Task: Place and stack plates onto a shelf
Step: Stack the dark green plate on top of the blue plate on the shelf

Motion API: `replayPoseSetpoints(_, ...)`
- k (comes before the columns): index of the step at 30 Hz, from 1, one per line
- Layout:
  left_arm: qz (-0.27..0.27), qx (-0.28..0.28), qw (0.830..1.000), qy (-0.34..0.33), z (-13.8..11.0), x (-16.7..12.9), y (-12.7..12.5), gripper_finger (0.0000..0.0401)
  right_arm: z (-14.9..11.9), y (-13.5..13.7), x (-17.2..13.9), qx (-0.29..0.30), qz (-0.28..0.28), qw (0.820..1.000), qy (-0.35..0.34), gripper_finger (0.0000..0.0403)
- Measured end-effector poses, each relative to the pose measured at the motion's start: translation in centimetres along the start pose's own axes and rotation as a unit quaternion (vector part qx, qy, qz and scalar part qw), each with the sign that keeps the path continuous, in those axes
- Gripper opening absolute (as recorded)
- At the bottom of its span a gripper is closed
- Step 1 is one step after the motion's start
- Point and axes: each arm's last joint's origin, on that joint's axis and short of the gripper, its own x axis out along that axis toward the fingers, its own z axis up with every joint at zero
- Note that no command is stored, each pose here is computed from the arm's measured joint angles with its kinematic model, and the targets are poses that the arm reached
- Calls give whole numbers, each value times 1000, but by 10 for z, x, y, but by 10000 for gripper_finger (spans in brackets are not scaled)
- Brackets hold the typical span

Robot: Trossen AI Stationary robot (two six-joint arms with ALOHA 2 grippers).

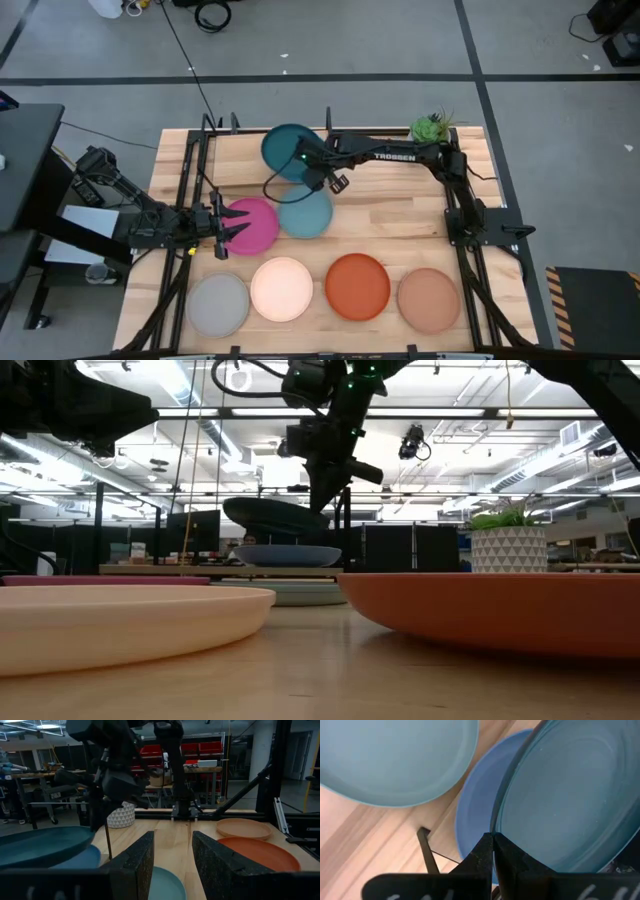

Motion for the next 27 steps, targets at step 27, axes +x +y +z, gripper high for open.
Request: replayPoseSetpoints(27,0,5,1000,0,0,0,0,142,-12,13,29,7,9,999,39,14)
